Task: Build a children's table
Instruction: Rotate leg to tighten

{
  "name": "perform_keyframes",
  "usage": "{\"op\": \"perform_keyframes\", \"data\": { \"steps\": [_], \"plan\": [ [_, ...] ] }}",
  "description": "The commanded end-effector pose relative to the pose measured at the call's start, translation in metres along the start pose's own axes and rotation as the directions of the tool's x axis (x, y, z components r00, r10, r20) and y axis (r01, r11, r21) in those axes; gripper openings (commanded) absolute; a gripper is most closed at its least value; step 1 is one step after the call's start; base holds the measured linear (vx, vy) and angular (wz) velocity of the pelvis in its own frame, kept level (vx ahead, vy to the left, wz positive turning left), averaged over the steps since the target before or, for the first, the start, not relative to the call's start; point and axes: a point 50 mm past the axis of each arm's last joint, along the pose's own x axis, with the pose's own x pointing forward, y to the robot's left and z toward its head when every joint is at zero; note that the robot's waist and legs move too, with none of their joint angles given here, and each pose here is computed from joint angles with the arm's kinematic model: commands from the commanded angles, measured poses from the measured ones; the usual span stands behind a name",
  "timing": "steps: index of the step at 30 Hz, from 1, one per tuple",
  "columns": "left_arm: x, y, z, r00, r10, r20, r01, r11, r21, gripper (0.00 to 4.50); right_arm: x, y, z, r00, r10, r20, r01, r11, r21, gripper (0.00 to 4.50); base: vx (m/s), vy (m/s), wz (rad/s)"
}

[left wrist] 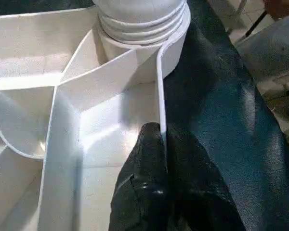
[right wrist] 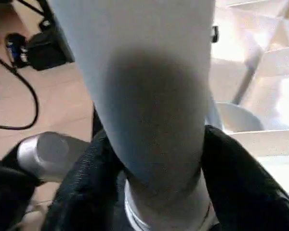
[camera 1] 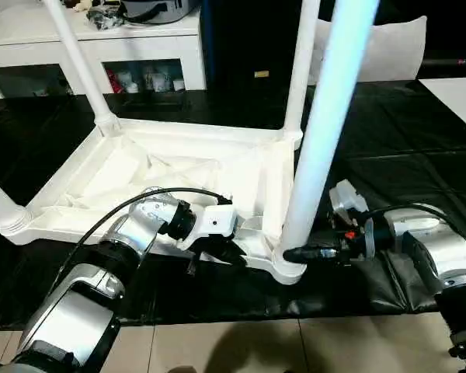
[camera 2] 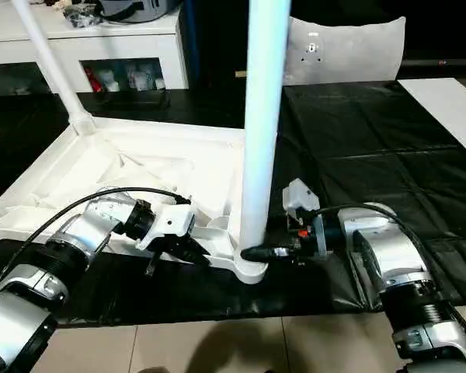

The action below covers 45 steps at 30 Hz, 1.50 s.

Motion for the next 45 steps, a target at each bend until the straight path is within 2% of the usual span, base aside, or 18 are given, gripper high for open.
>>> {"op": "perform_keyframes", "data": {
  "steps": [1,7,10,12,18,19,20,23,25,26,31,35,38,39,41,42,44,45],
  "plan": [
    [0.002,0.0,0.007,0.999,-0.048,-0.019,0.049,0.997,0.053,0.0,0.001,0.003,0.002,1.0,0.032,-0.001,-0.032,0.999,0.004,2.29,0.0,0.0,0.0],
    [0.004,0.005,0.009,0.999,0.032,0.029,-0.032,1.0,0.0,0.0,0.006,0.004,0.003,0.998,-0.026,0.059,0.022,0.998,0.067,2.03,0.0,0.0,0.0],
    [0.012,0.015,0.016,0.981,0.182,0.064,-0.174,0.979,-0.108,0.0,0.021,-0.007,0.005,0.972,-0.219,0.089,0.206,0.97,0.129,2.02,0.0,0.0,0.0],
    [0.015,0.017,0.018,0.977,0.203,0.071,-0.193,0.973,-0.123,0.0,0.025,-0.011,0.005,0.959,-0.271,0.082,0.258,0.955,0.147,2.02,0.0,0.0,0.0],
    [0.036,0.036,0.036,0.894,0.442,0.077,-0.404,0.867,-0.29,0.0,0.049,-0.037,0.008,0.811,-0.585,0.023,0.555,0.781,0.288,2.01,0.0,0.0,0.0],
    [0.036,0.036,0.036,0.894,0.442,0.077,-0.404,0.867,-0.29,0.0,0.049,-0.037,0.008,0.811,-0.585,0.023,0.555,0.781,0.288,2.01,0.0,0.0,0.0],
    [0.04,0.044,0.041,0.849,0.525,0.064,-0.48,0.815,-0.326,0.0,0.056,-0.044,0.009,0.747,-0.665,-0.008,0.633,0.707,0.313,2.01,0.0,0.0,0.0],
    [0.048,0.053,0.053,0.772,0.632,0.06,-0.572,0.734,-0.367,0.0,0.064,-0.053,0.013,0.649,-0.761,-0.009,0.704,0.596,0.386,2.01,0.0,0.0,0.0],
    [0.049,0.054,0.056,0.765,0.641,0.068,-0.577,0.728,-0.371,0.0,0.065,-0.055,0.013,0.631,-0.776,0.002,0.717,0.584,0.381,2.01,0.0,0.0,0.0],
    [0.051,0.055,0.058,0.761,0.645,0.072,-0.579,0.725,-0.374,0.0,0.065,-0.056,0.014,0.619,-0.786,0.01,0.727,0.577,0.372,2.56,0.0,0.0,0.0],
    [0.05,0.052,0.055,0.775,0.629,0.058,-0.582,0.747,-0.32,0.0,0.057,-0.052,0.017,0.607,-0.79,0.087,0.712,0.589,0.382,3.01,0.0,0.0,0.0],
    [0.045,0.047,0.047,0.803,0.593,0.066,-0.552,0.781,-0.294,0.0,0.04,-0.047,0.01,0.641,-0.76,0.109,0.703,0.638,0.314,3.33,0.0,0.0,0.0],
    [0.042,0.044,0.041,0.819,0.571,0.061,-0.537,0.8,-0.268,0.0,0.03,-0.042,0.007,0.688,-0.715,0.124,0.672,0.692,0.263,3.61,0.0,0.0,0.0],
    [0.038,0.04,0.035,0.846,0.529,0.065,-0.501,0.831,-0.242,0.0,0.018,-0.035,0.004,0.743,-0.657,0.127,0.629,0.751,0.2,3.75,0.0,0.0,0.0],
    [0.036,0.038,0.032,0.861,0.505,0.059,-0.479,0.845,-0.237,0.0,0.01,-0.031,0.003,0.772,-0.624,0.122,0.604,0.779,0.165,3.88,0.0,0.0,0.0],
    [0.033,0.032,0.026,0.895,0.443,0.053,-0.424,0.882,-0.207,0.0,-0.004,-0.025,0.003,0.813,-0.57,0.116,0.559,0.821,0.12,3.94,0.0,0.0,0.0],
    [0.032,0.031,0.025,0.902,0.429,0.05,-0.412,0.889,-0.201,0.0,-0.005,-0.024,0.003,0.818,-0.564,0.114,0.553,0.825,0.115,4.19,0.0,0.0,0.0],
    [0.029,0.025,0.02,0.933,0.358,0.046,-0.346,0.923,-0.167,0.0,-0.014,-0.021,0.002,0.845,-0.527,0.094,0.521,0.85,0.076,4.27,0.0,0.0,0.0]
  ]
}}
